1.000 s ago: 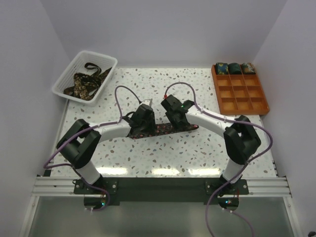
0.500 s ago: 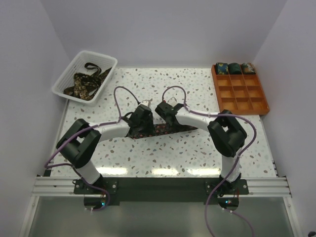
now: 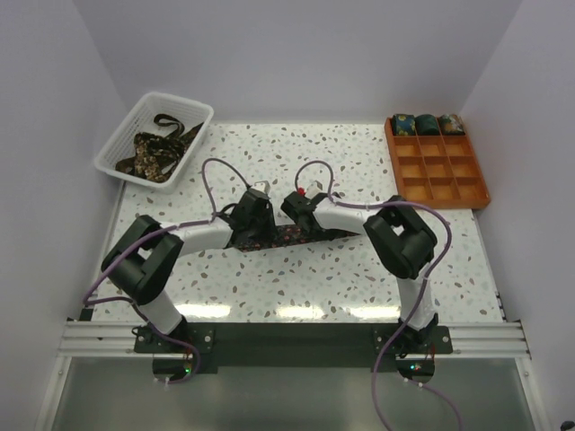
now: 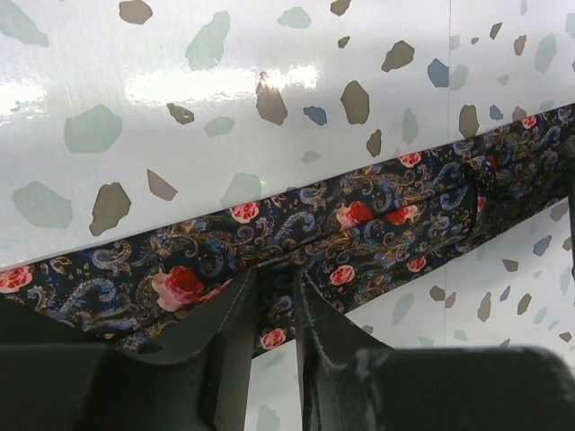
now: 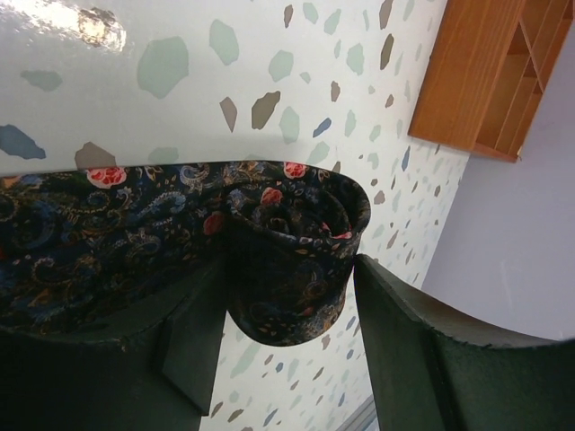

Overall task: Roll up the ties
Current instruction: Roll the tie

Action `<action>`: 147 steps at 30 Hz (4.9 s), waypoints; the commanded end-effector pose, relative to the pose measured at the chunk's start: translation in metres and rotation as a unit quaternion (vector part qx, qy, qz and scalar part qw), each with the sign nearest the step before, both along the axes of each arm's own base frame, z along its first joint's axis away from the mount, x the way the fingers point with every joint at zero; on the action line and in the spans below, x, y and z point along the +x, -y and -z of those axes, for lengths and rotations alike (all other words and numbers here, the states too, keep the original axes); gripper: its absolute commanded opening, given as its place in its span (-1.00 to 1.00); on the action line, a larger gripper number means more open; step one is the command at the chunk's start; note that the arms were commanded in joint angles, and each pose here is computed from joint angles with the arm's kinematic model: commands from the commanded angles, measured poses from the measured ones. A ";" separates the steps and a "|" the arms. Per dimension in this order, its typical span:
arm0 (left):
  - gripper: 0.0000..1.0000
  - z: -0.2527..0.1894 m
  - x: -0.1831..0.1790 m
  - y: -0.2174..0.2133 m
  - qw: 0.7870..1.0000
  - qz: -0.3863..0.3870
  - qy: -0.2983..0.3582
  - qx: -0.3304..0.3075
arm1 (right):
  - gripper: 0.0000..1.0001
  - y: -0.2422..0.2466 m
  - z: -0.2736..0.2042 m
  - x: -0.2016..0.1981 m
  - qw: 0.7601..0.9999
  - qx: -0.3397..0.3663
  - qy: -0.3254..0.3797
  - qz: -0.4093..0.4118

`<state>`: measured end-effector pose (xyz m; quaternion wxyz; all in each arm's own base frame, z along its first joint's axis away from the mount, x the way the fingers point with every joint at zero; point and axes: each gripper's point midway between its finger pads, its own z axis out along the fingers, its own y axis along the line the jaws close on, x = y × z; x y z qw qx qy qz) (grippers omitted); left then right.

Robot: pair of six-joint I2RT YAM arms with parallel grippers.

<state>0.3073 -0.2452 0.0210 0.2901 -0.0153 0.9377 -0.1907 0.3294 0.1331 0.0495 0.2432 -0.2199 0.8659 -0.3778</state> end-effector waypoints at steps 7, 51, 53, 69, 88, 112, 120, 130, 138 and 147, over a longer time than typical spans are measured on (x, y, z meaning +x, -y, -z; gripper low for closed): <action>-0.46 0.037 -0.029 -0.025 0.998 0.001 -0.055 0.032 | 0.22 0.007 -0.003 0.004 1.000 -0.004 0.024 0.019; -0.09 -0.039 0.027 0.005 0.999 0.009 0.034 0.005 | 0.66 -0.002 -0.046 0.009 0.976 0.218 0.021 0.007; -0.10 -0.037 0.035 0.003 0.999 0.009 0.034 0.012 | 0.66 -0.001 -0.041 0.009 0.980 0.198 0.018 0.009; -0.45 -0.002 0.041 0.001 0.999 0.029 -0.003 0.044 | 0.65 -0.001 -0.023 0.012 0.986 0.166 0.012 0.013; -0.52 -0.027 0.037 -0.006 0.999 0.015 0.019 0.036 | 0.65 -0.001 -0.014 0.010 0.987 0.159 0.002 0.013; -0.79 0.022 0.009 -0.019 0.997 0.018 -0.046 0.063 | 0.64 0.017 0.009 0.006 0.995 0.101 0.001 0.027; -0.80 0.031 0.002 -0.028 0.995 0.020 -0.057 0.079 | 0.56 0.028 0.005 0.012 0.997 0.053 0.027 0.039; -0.81 0.033 -0.001 -0.032 0.994 0.019 -0.059 0.085 | 0.52 0.042 0.007 0.014 0.997 0.040 0.030 0.058; -0.80 0.026 0.003 -0.027 0.996 0.019 -0.051 0.072 | 0.54 0.018 -0.001 0.014 0.991 0.126 0.023 0.038; -0.77 0.016 0.011 -0.022 0.997 0.018 -0.039 0.063 | 0.59 -0.007 -0.045 0.018 0.972 0.229 0.043 0.011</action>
